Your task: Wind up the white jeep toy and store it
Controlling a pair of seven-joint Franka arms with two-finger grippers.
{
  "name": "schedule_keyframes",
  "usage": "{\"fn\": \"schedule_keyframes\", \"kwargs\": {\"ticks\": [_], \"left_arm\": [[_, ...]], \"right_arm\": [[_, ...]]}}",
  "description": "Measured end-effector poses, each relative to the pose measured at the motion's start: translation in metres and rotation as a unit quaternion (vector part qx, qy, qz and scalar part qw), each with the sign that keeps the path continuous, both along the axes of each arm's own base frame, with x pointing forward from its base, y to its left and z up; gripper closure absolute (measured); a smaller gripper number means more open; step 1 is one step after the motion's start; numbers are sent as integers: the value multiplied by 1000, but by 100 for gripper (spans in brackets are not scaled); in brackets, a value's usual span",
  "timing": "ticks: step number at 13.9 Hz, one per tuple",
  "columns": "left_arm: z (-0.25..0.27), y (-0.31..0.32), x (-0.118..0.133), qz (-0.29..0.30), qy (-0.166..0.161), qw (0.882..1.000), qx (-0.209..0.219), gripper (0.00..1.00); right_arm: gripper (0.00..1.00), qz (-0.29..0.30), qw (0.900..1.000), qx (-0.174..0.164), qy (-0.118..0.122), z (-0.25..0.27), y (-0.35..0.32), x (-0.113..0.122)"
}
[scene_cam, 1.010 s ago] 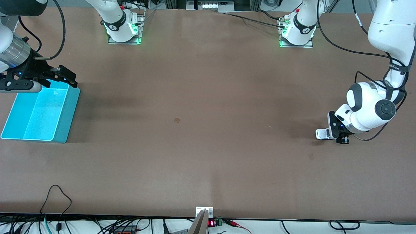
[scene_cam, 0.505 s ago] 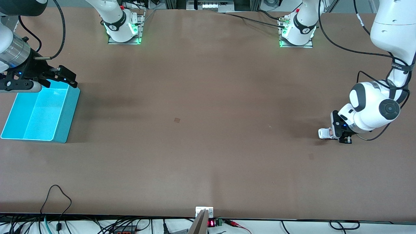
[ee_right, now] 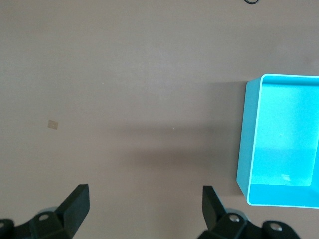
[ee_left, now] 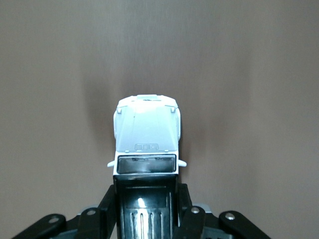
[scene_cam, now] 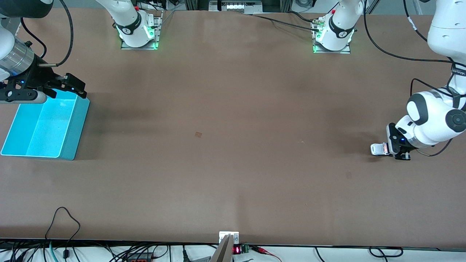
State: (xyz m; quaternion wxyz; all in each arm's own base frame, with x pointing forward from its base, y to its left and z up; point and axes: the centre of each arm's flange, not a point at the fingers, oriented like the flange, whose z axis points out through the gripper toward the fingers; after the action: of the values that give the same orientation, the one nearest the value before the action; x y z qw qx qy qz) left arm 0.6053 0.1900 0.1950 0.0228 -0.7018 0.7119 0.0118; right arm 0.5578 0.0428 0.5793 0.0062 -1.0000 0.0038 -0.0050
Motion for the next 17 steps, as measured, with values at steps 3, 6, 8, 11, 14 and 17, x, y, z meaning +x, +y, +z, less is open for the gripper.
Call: {"fn": "schedule_keyframes", "kwargs": {"ticks": [3, 6, 8, 11, 14, 17], "left_arm": [[0, 30, -4, 0, -4, 1000, 2, 49], [0, 50, -7, -6, -6, 1000, 3, 49], [0, 58, -7, -15, -6, 1000, 4, 49], [0, 65, -7, -21, -7, 1000, 5, 49], [0, 78, -8, -29, -9, 1000, 7, 49], [0, 83, -9, -28, -9, 1000, 7, 49]], "right_arm": [[0, 0, 1000, 0, 0, 0, 0, 0], [0, 0, 1000, 0, 0, 0, 0, 0], [0, 0, 1000, 0, 0, 0, 0, 0], [0, 0, 1000, 0, 0, 0, 0, 0], [0, 0, 1000, 0, 0, 0, 0, 0], [0, 0, 1000, 0, 0, 0, 0, 0]]}}
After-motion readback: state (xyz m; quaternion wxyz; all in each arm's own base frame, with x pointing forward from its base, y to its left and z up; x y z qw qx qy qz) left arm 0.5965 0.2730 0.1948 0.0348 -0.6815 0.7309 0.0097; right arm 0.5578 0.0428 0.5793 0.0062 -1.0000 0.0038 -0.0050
